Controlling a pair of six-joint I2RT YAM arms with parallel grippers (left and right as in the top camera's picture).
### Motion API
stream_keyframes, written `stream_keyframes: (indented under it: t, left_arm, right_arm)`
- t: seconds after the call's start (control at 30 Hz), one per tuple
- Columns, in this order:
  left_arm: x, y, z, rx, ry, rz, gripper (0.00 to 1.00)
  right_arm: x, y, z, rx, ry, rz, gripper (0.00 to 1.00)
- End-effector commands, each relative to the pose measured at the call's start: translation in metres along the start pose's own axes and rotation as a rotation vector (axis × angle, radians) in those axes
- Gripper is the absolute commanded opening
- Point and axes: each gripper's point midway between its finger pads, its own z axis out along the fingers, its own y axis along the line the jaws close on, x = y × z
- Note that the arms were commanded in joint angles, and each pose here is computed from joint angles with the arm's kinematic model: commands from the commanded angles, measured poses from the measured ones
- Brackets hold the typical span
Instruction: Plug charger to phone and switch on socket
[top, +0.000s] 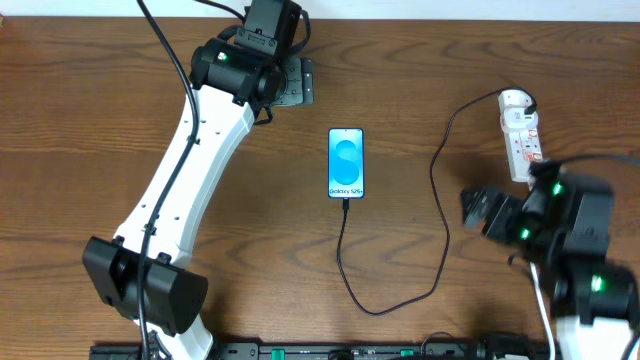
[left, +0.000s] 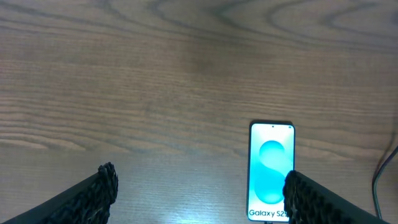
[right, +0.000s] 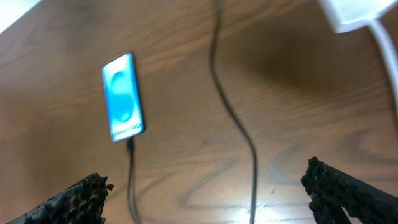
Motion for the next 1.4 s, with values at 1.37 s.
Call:
stream_keyframes:
  t: [1.37]
  left_arm:
    - [0.000, 0.005, 0.003, -0.024, 0.000, -0.003, 0.87]
  right_arm:
    - [0.024, 0.014, -0.028, -0.062, -0.110, -0.330, 0.99]
